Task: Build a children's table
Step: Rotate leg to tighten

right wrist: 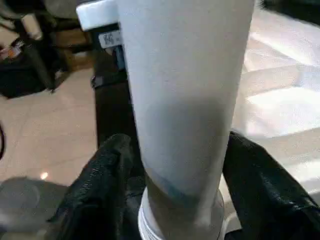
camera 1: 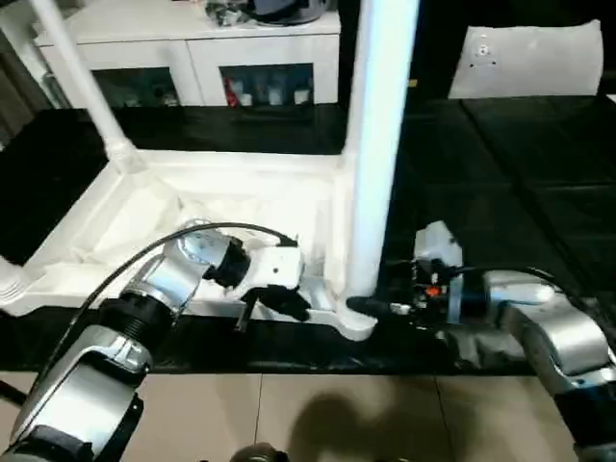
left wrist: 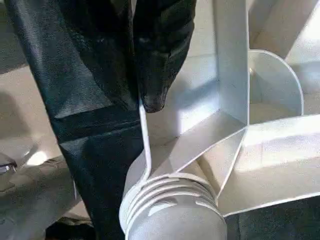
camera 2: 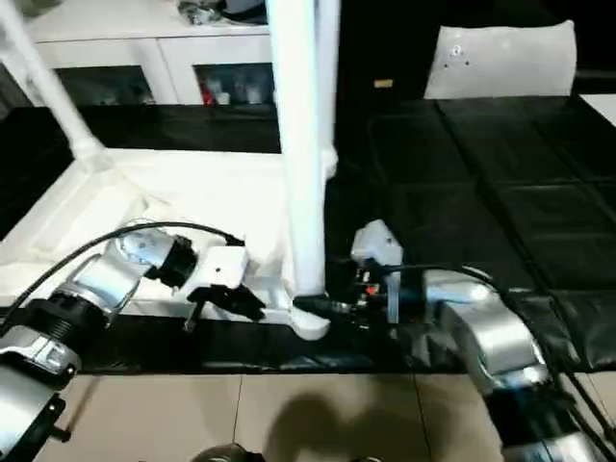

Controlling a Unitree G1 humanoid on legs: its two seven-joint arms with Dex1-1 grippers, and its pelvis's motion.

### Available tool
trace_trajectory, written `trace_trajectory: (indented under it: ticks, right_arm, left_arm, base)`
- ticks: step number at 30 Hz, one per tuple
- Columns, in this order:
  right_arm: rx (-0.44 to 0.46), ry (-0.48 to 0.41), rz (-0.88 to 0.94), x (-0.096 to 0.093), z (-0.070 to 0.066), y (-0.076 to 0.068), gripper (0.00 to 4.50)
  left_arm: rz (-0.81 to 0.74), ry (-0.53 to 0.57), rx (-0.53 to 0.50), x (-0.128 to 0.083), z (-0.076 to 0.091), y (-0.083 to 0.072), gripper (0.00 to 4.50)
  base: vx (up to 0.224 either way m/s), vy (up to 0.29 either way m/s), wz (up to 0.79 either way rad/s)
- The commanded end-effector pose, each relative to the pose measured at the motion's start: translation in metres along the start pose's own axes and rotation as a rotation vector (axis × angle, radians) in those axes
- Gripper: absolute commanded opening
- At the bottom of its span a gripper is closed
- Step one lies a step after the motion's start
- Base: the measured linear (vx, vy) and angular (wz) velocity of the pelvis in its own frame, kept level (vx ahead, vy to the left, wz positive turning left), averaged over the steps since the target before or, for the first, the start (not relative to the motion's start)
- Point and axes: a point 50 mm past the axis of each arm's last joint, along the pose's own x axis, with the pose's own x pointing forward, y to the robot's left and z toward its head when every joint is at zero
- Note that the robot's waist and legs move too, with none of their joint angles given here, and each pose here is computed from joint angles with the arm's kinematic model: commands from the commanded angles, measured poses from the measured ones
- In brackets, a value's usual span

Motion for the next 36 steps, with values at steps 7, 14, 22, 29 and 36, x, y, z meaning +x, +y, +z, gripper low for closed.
trace_trajectory:
  ticks: [7,14,22,29,36]
  right_arm:
    - [-0.003,0.032,0.104,0.003,-0.004,0.002,1.99]
    - [0.044,0.029,0.151,0.003,-0.006,0.004,1.93]
    - [0.139,-0.043,0.152,0.008,-0.010,0.017,1.93]
    - [0.263,-0.082,-0.306,0.042,-0.020,0.022,1.93]
    - [0.392,-0.122,-0.596,0.067,-0.008,0.002,1.93]
  left_arm:
    - [-0.067,0.025,0.039,0.005,0.005,-0.004,0.00]
    - [-0.078,0.039,0.033,0.003,0.004,-0.004,0.00]
    - [0.024,0.015,-0.060,0.005,0.001,0.006,0.00]
    - [0.407,-0.056,-0.312,0.005,0.006,0.043,0.00]
    - [0.571,-0.087,-0.413,0.007,0.015,0.062,0.00]
  base:
    - [0.000,0.000,0.00]
    - [0.000,0.000,0.00]
    - [0.000,0.000,0.00]
    - [-0.016,0.001,0.01]
    - [-0.034,-0.020,-0.02]
